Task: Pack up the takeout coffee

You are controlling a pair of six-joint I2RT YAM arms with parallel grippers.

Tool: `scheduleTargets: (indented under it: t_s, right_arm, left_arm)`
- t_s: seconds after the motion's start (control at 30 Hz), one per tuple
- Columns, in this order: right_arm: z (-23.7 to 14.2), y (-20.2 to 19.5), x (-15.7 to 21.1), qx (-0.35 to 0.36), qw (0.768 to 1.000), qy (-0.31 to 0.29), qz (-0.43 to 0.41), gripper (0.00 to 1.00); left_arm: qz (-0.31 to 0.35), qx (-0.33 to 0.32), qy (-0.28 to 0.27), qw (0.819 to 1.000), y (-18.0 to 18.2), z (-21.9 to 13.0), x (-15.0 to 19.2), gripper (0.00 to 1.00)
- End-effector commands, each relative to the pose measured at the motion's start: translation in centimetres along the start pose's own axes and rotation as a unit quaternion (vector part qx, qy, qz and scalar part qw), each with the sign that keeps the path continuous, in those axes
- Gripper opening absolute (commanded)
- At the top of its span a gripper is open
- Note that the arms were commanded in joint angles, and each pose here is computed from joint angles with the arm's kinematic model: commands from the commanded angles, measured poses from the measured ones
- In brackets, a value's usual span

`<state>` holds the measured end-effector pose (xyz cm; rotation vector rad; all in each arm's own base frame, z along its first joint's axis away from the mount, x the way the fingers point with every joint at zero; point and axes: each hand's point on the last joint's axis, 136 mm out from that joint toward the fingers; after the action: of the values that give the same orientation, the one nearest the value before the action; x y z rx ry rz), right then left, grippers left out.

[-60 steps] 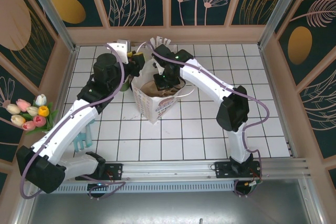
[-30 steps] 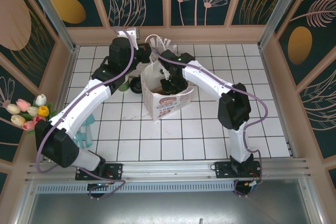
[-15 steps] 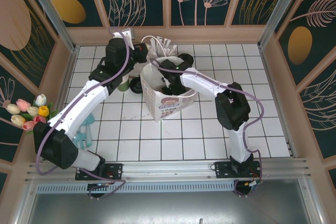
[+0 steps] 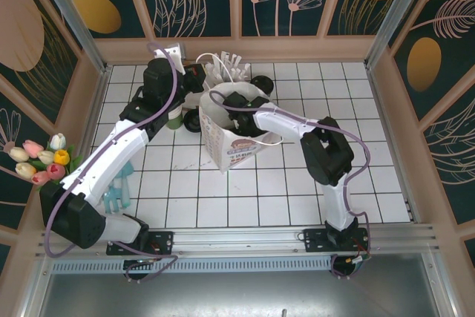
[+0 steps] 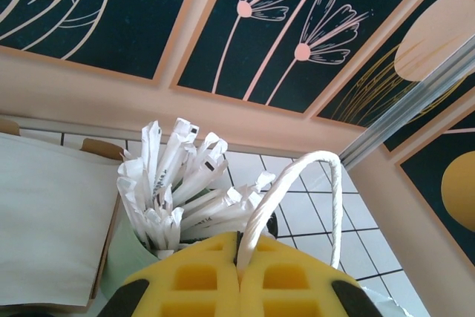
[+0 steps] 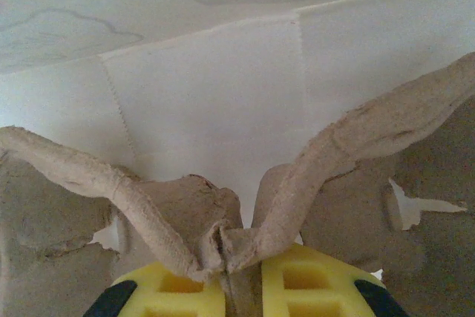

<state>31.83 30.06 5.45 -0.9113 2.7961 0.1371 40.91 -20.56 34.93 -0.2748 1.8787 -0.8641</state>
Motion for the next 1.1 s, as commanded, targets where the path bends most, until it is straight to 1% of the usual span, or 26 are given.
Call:
scheduleTargets:
  t_s: [0.0, 0.43, 0.57, 0.67, 0.77, 0.97, 1.07]
  right_arm:
    - [0.0, -1.0, -0.2, 0.025, 0.999, -0.025, 0.017, 0.04]
    - [2.4, -1.1, 1.1, 0.025, 0.999, -0.021, 0.026, 0.07]
    - [3.0, -1.4, 1.3, 0.032, 0.999, -0.019, 0.028, 0.11]
    - [3.3, -1.4, 1.4, 0.034, 0.999, -0.02, 0.03, 0.18]
    - [2.9, -1.4, 1.1, 0.034, 0.999, -0.025, 0.033, 0.29]
    - [1.0, -1.1, -0.1, 0.03, 0.998, -0.044, 0.029, 0.47]
    - [-0.8, -0.8, -1.0, 0.023, 0.998, -0.057, 0.022, 0.56]
  left_arm:
    - [0.004, 0.021, -0.043, 0.999, -1.3, -1.3, -2.4, 0.0]
    - [0.012, 0.027, -0.024, 0.999, -1.2, -0.6, -1.4, 0.0]
    - [0.015, 0.028, -0.023, 0.999, -1.2, -0.5, -1.3, 0.0]
    - [0.015, 0.028, -0.019, 0.999, -1.2, -0.4, -1.1, 0.0]
    - [0.016, 0.027, -0.016, 0.999, -1.1, -0.3, -0.9, 0.0]
    - [0.025, 0.032, -0.011, 0.999, -1.1, -0.2, -0.7, 0.0]
    - [0.036, 0.041, -0.005, 0.999, -1.4, -0.1, -0.4, 0.0]
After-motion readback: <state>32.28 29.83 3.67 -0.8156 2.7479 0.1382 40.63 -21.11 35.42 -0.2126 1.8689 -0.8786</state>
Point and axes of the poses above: each hand's point on the last joint's axis, 136 mm out from that joint toward the fingers, its own z axis out along the fingers, its own y axis along the line the jaws close on, x = y × z, and after that the axes turned 12 degrees about -z, right-handed
